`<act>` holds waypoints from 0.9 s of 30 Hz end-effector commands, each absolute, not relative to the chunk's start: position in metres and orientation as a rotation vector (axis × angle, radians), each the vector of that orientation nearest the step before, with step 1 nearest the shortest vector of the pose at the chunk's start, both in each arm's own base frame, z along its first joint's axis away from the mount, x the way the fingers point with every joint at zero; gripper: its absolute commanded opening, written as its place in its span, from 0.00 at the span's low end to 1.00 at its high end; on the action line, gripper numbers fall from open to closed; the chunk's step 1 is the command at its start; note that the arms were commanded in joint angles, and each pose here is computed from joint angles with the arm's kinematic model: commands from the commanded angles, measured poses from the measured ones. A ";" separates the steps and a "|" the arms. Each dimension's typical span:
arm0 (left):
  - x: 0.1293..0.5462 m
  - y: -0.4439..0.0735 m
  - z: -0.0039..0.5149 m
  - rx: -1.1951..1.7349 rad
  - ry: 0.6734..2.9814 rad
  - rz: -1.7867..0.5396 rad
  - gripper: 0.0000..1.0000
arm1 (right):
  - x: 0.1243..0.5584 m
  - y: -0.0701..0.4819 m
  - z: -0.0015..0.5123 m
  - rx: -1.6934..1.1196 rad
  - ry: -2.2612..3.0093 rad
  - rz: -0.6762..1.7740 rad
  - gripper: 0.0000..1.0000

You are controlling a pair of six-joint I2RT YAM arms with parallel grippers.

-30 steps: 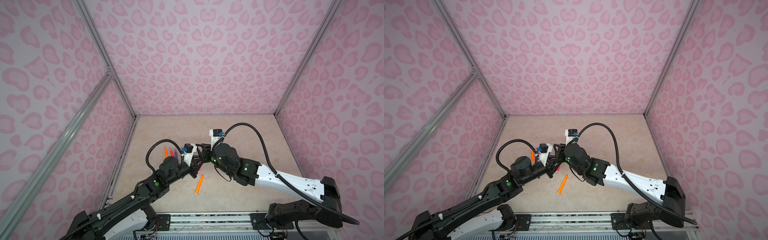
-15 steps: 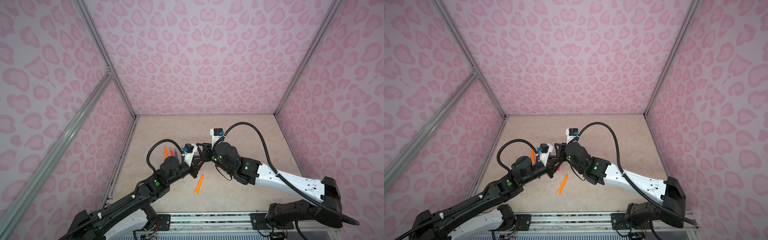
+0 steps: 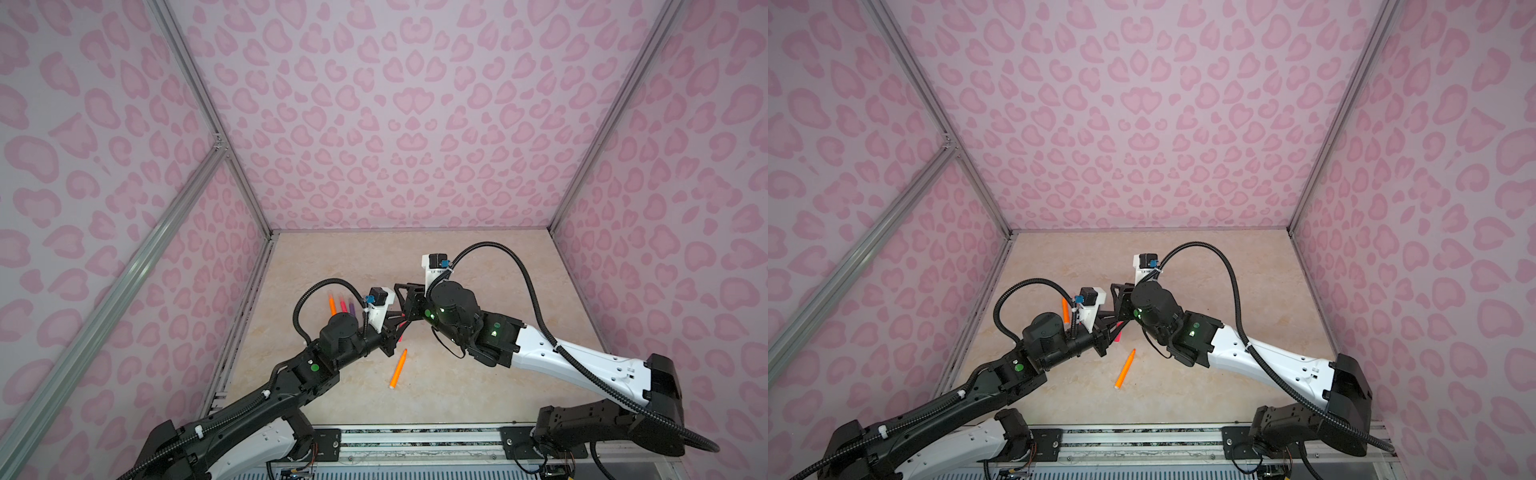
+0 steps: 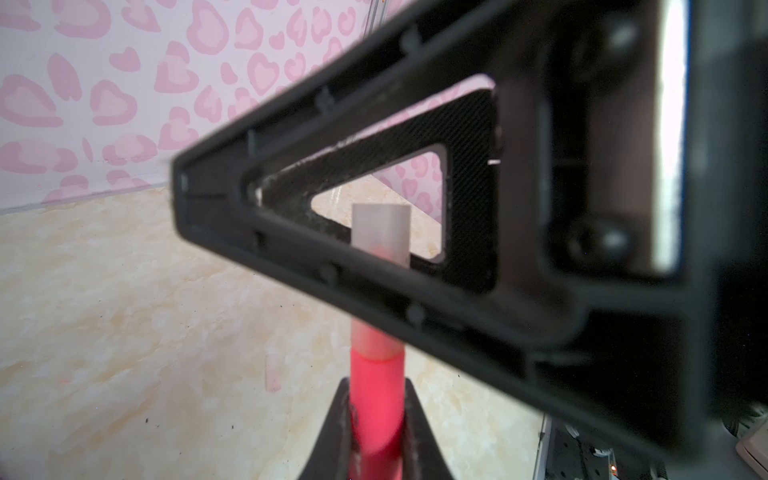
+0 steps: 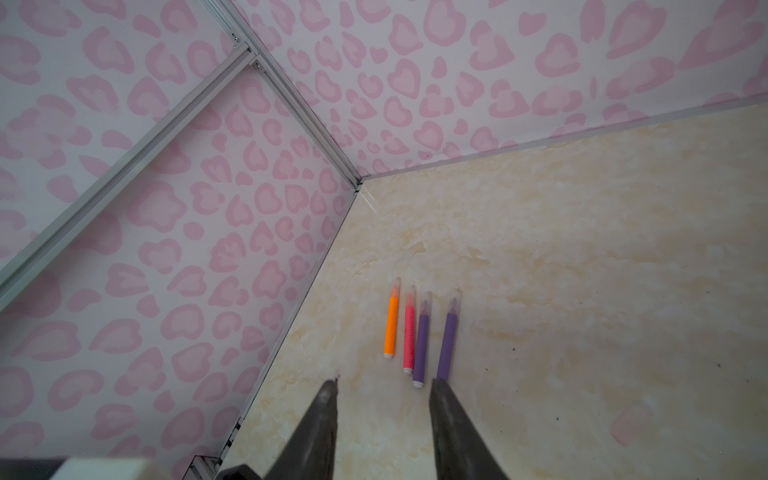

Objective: Insert the pens into the pen caps
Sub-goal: 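Press down on the cap with the right gripper while the left gripper holds the highlighter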

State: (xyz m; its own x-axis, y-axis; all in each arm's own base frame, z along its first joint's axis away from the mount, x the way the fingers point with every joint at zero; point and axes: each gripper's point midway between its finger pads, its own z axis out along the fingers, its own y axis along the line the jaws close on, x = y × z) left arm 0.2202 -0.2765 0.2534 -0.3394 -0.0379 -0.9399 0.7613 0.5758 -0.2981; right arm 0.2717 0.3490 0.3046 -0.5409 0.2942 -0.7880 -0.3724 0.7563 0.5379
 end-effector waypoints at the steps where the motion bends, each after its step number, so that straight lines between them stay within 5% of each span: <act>1: 0.221 -0.277 0.264 0.605 1.695 -0.931 0.03 | 0.273 0.351 0.306 -0.064 1.964 0.852 0.35; 14: 0.229 -0.270 0.262 0.531 1.718 -0.895 0.03 | 0.268 0.355 0.292 -0.079 2.000 0.862 0.01; 27: 0.219 -0.266 0.273 0.529 1.647 -0.954 0.04 | 0.230 0.359 0.290 -0.176 1.873 1.243 0.00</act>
State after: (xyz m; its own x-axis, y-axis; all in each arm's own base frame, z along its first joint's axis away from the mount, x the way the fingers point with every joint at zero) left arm 0.2037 -0.2741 0.2406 -0.3716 -0.0011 -0.9284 0.7812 0.5400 -0.3133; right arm 0.2479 0.3478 0.2874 -0.5647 0.3381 -0.7529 -0.4793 0.6083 0.6326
